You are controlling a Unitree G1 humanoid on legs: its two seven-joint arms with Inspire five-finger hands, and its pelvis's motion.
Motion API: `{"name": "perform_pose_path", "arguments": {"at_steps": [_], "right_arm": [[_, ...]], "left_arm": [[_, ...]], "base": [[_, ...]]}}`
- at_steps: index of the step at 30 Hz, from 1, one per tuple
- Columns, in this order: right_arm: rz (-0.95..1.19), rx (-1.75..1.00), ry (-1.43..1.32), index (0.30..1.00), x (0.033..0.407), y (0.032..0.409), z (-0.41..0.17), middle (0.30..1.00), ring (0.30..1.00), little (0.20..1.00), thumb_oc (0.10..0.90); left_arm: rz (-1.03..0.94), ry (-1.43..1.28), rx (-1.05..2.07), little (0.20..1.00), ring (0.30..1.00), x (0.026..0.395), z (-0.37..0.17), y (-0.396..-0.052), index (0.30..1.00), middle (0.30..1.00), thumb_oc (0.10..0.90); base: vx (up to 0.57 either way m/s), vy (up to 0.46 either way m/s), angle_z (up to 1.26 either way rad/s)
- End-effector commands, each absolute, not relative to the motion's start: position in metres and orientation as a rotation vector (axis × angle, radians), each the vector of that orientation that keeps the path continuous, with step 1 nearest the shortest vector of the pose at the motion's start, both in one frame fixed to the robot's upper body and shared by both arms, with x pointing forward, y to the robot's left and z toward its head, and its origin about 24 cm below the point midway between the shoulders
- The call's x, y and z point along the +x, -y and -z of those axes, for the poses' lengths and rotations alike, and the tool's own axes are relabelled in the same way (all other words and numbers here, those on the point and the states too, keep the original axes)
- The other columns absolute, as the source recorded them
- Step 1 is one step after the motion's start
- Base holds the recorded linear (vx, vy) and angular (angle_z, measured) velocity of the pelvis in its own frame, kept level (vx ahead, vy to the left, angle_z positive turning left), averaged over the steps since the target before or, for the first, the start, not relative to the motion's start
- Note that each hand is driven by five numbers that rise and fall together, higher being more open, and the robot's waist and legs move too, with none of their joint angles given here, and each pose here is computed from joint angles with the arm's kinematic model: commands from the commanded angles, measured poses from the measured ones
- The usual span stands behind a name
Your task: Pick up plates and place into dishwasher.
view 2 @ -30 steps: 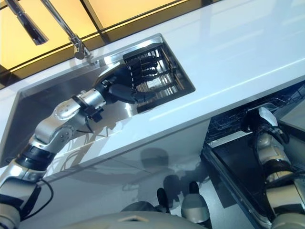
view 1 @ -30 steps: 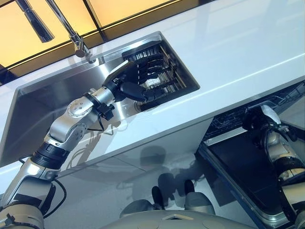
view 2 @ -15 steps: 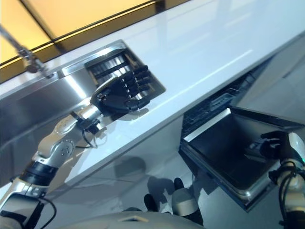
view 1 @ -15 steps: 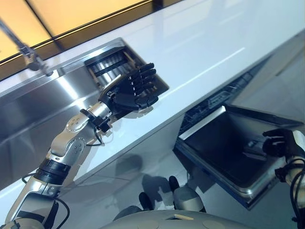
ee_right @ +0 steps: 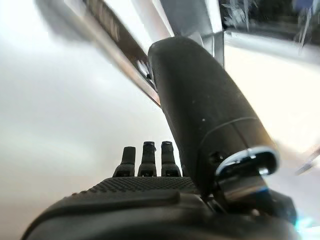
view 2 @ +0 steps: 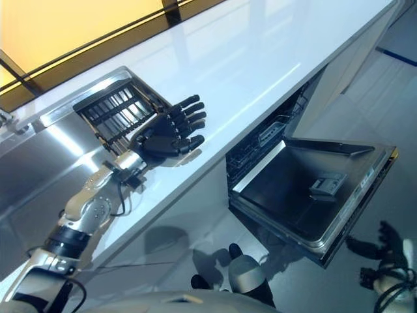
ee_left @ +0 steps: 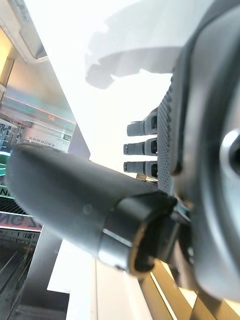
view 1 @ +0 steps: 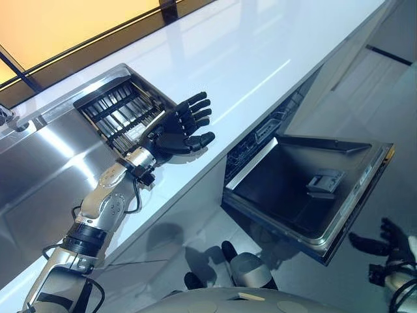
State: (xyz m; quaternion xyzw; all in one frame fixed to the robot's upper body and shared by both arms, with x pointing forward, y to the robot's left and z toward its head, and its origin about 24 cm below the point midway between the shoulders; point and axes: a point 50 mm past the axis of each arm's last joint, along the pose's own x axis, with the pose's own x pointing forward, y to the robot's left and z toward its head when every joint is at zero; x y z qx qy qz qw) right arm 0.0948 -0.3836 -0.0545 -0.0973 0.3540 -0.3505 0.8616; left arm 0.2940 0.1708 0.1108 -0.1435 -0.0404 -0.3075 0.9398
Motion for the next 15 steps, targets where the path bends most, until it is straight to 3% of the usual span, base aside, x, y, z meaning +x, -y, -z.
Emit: {"name": "perform_pose_path", "arguments": {"at_steps": [1, 10, 15], "right_arm": [[0.843, 0.106, -0.558, 0.900, 0.097, 0.406, 0.038, 0.900, 0.900, 0.900, 0.800], [1.035, 0.740, -0.327, 0.900, 0.069, 0.379, 0.087, 0.900, 0.900, 0.900, 0.800], [1.088, 0.858, -0.291, 0.900, 0.062, 0.375, 0.096, 0.900, 0.900, 0.900, 0.800]], "left_arm": [[0.605, 0.220, -0.331, 0.900, 0.900, 0.299, -0.126, -0.182, 0.900, 0.900, 0.800], [0.626, 0.157, -0.338, 0.900, 0.900, 0.304, -0.118, -0.183, 0.900, 0.900, 0.800], [0.647, 0.148, -0.342, 0.900, 0.900, 0.304, -0.120, -0.176, 0.900, 0.900, 0.800]], "base": [[0.01, -0.035, 0.00], [0.01, -0.025, 0.01], [0.01, -0.022, 0.04]]}}
